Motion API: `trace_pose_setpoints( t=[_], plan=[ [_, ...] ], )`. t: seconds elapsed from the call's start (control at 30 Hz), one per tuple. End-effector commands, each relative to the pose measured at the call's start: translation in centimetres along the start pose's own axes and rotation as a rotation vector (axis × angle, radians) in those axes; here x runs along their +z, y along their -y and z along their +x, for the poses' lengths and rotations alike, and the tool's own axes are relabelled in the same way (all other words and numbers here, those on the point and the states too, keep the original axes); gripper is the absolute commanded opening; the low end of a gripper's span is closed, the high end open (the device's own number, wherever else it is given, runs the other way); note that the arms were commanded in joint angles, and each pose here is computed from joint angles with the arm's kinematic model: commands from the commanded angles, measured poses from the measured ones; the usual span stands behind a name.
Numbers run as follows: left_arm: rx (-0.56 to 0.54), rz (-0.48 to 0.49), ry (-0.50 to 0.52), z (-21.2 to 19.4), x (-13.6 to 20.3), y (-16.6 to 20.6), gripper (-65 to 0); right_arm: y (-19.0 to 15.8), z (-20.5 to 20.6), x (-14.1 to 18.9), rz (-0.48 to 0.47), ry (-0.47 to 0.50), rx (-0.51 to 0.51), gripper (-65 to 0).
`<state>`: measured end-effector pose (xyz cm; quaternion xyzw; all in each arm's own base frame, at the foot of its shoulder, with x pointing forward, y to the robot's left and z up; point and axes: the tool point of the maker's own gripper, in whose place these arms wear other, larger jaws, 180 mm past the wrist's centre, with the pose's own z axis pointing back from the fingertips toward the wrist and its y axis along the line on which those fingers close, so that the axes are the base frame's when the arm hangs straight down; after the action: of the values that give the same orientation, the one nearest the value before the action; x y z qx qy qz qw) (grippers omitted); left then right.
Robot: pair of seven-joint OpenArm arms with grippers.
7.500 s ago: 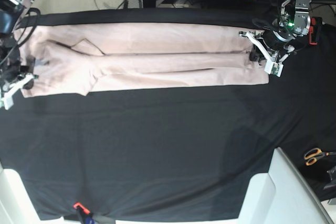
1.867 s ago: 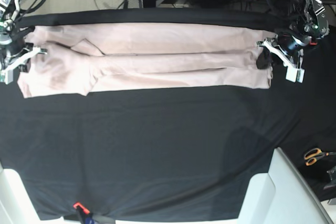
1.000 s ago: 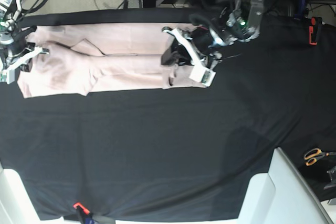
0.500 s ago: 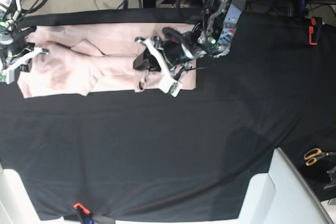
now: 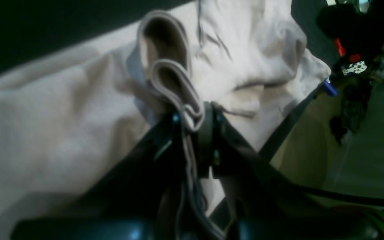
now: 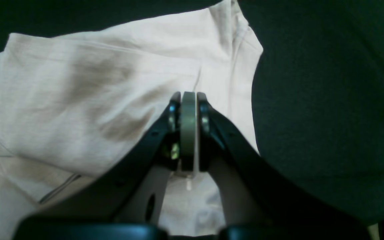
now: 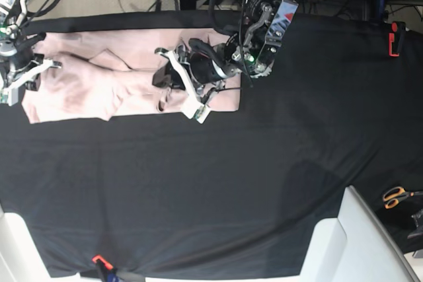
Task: Fold the T-shirt properly
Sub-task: 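Grasp the strip end with the left gripper and fold it toward the right gripper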
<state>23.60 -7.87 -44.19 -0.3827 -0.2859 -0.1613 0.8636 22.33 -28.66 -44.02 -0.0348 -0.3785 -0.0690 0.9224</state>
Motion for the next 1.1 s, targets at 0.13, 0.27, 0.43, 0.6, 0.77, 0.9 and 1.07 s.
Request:
trace_pose_setpoints(
  t=[0.13, 0.27, 0.43, 0.6, 0.77, 0.9, 1.07],
  plan=[
    [-0.007, -0.035, 0.058, 2.0, -0.2, 1.1, -65.0, 0.7, 1.5, 0.2, -0.011, 0.049, 0.01, -64.4],
    [-0.009, -0.038, 0.061, 2.3, -0.3, 1.1, -65.0, 0.7, 1.5, 0.2, -0.011, 0.049, 0.01, -64.4],
    [-0.011, -0.041, 0.064, 2.5, -0.3, 1.2, -54.0, 0.6, 1.5, 0.2, -0.01, 0.049, 0.011, -64.4],
    [-0.016, -0.065, 0.085, 3.8, -0.9, 2.3, -40.0, 0.4, 1.6, 0.2, -0.004, 0.048, 0.014, -64.4],
    [-0.103, -0.144, 0.058, 4.5, -2.3, 5.7, -33.4, 0.4, 1.5, 0.2, -0.003, 0.047, 0.015, -64.4],
    [-0.127, -0.181, 0.083, 5.8, -2.7, 7.5, -20.7, 0.4, 1.3, 0.2, -0.003, 0.043, 0.014, -64.4],
    [-0.09, -0.154, 0.222, 10.3, 0.5, 5.0, -14.6, -1.1, 1.2, 0.8, 0.03, 0.045, 0.057, -64.4]
  ],
)
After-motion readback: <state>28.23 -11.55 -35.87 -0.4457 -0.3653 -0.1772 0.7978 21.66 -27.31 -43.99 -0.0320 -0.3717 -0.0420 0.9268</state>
